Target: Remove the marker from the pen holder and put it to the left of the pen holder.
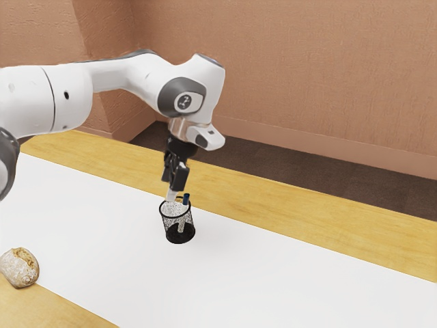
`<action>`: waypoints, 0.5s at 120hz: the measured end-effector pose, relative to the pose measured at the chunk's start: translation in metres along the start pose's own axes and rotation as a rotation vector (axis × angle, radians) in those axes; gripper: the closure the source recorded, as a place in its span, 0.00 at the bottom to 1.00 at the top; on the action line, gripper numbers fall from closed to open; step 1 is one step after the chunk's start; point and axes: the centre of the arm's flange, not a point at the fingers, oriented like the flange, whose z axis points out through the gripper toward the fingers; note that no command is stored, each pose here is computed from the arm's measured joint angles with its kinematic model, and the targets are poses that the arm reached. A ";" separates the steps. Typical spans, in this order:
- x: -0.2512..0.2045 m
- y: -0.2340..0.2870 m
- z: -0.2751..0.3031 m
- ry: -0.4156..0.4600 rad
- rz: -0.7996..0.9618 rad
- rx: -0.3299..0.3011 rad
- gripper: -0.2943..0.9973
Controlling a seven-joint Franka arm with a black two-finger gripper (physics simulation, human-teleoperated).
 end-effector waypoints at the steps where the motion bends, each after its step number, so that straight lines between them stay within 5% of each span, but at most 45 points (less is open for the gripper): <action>1: 0.001 -0.001 0.003 -0.004 0.002 -0.004 0.23; 60: 0.052 -0.020 0.030 -0.009 0.063 -0.019 0.23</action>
